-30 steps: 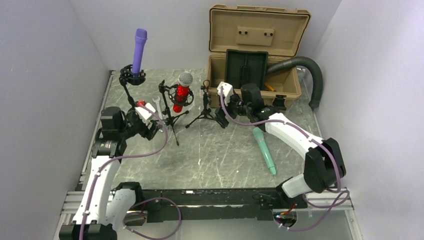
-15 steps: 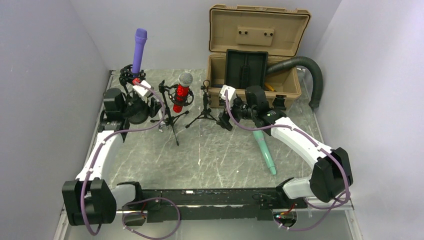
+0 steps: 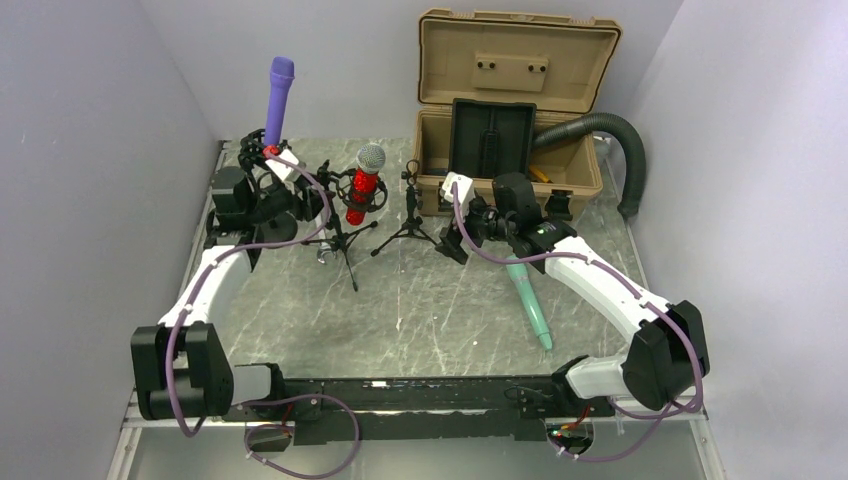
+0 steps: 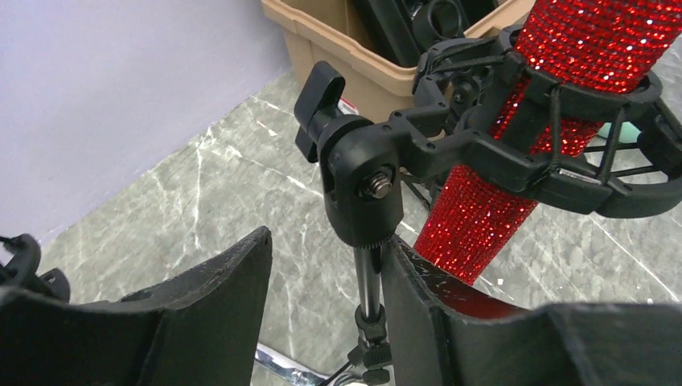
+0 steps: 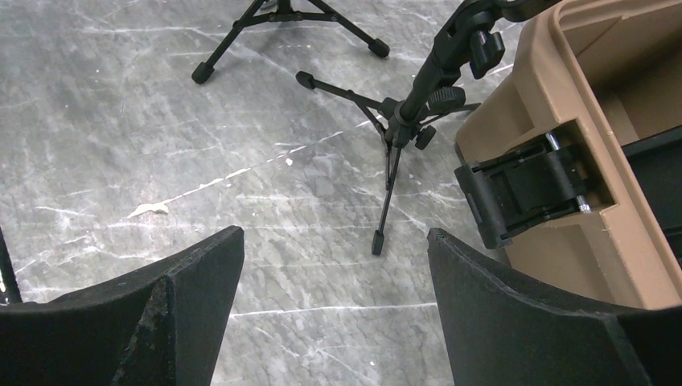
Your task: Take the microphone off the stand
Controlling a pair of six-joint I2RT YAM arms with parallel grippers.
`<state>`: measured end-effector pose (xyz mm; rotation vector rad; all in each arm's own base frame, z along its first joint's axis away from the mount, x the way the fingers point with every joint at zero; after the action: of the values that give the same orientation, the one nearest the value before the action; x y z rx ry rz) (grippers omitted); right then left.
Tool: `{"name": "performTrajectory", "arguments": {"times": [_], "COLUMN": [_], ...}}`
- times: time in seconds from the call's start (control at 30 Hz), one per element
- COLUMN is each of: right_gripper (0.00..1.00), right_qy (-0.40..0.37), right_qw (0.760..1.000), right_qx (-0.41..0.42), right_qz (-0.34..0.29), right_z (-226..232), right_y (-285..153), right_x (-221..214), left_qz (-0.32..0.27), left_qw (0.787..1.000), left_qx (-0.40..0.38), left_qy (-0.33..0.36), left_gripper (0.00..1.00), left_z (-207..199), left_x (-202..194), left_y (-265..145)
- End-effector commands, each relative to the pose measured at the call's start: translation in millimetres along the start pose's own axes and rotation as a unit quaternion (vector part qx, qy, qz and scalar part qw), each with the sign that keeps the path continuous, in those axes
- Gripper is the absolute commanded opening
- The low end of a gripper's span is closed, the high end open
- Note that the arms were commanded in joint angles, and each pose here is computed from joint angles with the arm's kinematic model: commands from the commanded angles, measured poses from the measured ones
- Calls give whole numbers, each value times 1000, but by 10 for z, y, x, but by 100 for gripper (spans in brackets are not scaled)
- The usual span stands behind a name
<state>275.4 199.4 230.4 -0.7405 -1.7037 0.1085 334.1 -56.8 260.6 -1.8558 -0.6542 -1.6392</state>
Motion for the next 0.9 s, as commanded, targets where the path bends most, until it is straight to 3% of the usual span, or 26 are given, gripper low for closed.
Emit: {"name": "performTrajectory", "arguments": {"times": [0.0,0.17,0.43,0.53,0.87], "right_gripper": [86,86,86,86,86], "right_qy": [-17,-18,-23,-26,-32], "right_qw": [1000,999,999,999,998], "right_qx": [-7,-7,-14,-19,-24], "right_qz": [-24,-27,-29,-33,-44], "right_z": [-34,-23,-8,-11,-17], "right_y": [-94,-118,-243,-316,-446], "right_x": [155,167,247,319,460], "left_qz": [-39,-50,-59,-51,-42], "left_qw": [998,996,993,993,996], "left_qx": [-48,-69,-92,-92,-48], "left_qy": [27,-2,-46,-55,-60], "left_gripper": [54,47,19,0,0], "left_z": [-42,-55,-136,-190,-372], "left_x": [232,119,-19,-76,-57], "left_y": [61,114,121,92,-149]}}
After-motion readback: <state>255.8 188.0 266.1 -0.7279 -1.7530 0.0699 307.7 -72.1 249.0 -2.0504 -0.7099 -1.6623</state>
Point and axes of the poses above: each gripper's point midway between its finger pads, its own y axis out along the fingers, its own z axis along the line the jaws close on, x = y × z, the point moved 7 cm from there along -y, back along the fingers, and after that the axes turned 11 degrees about -y, right-handed, at the moved point
